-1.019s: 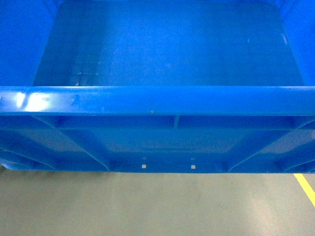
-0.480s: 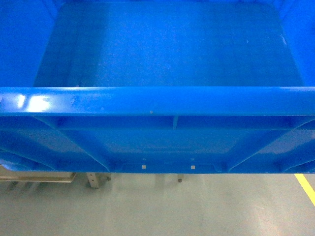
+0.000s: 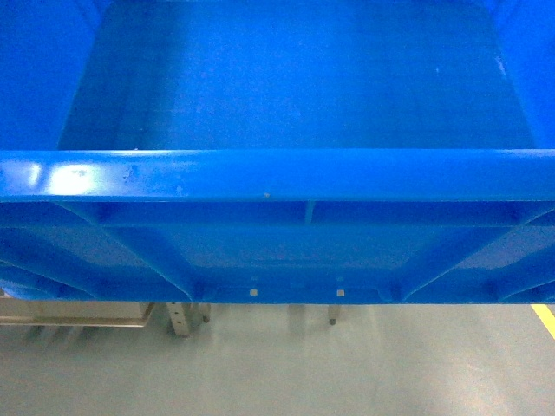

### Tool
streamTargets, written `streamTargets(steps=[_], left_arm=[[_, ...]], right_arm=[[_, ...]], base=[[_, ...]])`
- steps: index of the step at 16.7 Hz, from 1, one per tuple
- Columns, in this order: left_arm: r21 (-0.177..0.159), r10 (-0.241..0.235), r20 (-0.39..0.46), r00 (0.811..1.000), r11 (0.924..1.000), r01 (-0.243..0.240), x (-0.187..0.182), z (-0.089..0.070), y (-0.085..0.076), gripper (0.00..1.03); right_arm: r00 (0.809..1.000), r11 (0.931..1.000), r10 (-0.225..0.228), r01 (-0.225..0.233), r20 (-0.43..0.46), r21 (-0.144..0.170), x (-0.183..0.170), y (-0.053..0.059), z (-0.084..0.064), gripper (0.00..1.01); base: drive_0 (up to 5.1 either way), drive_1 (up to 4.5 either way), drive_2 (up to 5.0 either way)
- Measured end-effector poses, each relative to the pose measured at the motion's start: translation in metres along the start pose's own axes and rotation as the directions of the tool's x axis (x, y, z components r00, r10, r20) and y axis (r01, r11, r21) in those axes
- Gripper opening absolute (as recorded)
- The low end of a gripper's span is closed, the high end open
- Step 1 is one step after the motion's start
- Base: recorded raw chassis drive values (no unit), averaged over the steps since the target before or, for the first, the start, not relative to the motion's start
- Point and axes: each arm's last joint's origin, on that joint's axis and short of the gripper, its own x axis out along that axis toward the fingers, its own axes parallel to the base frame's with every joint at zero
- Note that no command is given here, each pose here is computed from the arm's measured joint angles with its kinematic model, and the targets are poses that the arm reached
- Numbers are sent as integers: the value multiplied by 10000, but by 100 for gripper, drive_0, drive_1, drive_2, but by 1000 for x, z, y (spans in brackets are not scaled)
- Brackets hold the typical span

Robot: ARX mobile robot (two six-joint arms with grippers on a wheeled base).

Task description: Place box next to blue box on left shelf

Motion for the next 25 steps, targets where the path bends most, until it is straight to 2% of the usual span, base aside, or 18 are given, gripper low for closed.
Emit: streamTargets(steps=[25], left_arm=[[4,8,10,10000,10000,-8,0,0,0,18]], right_arm=[[10000,10000,0,0,0,8,0,0,0,8]], base=[[-502,239,239]])
